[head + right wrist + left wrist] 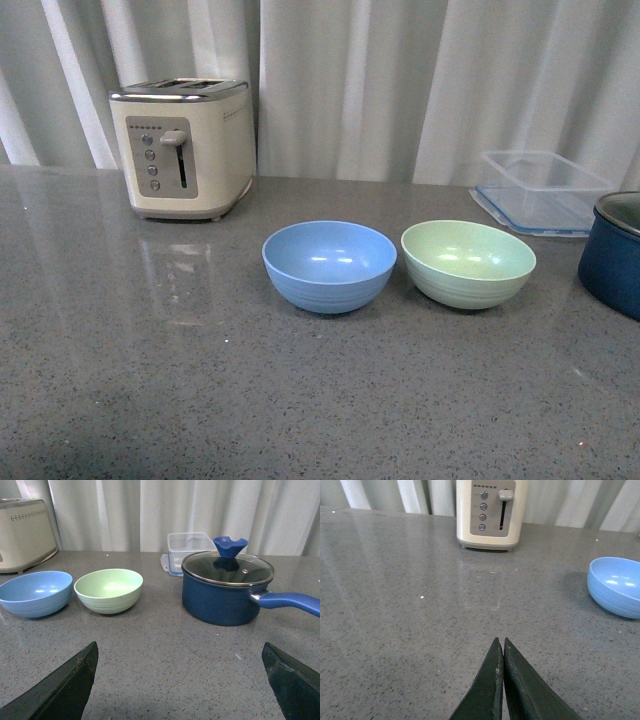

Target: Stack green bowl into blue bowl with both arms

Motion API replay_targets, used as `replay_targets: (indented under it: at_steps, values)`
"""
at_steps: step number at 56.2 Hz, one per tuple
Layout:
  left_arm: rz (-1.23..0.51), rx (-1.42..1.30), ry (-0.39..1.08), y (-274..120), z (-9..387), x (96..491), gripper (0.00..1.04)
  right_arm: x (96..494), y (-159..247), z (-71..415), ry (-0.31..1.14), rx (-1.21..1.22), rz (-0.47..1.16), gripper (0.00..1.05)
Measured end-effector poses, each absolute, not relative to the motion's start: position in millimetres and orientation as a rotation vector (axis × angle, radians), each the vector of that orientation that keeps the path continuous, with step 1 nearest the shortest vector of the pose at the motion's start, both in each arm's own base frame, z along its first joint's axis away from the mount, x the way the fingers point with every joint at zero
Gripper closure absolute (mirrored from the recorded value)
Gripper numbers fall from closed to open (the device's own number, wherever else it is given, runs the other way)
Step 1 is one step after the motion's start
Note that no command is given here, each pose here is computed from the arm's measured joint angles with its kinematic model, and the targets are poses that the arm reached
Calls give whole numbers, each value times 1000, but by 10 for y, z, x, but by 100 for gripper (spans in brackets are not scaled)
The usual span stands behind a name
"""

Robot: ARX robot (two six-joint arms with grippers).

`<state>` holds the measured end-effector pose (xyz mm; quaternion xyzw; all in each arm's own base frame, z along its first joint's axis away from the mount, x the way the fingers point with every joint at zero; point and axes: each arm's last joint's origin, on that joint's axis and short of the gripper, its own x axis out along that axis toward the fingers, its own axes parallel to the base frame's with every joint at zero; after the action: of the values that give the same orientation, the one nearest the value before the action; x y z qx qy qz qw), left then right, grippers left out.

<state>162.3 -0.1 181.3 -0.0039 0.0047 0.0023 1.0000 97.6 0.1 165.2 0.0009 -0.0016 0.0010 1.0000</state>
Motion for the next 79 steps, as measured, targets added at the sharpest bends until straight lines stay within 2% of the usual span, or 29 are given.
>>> replay_targets:
  at_steps: [22, 79]
  values:
    - [1, -8, -1, -2, 1679, 1400, 101, 976, 1, 1652, -3, 2, 2, 10]
    - [-2, -8, -25, -2, 1736, 1089, 101, 976, 1, 1652, -3, 2, 2, 10]
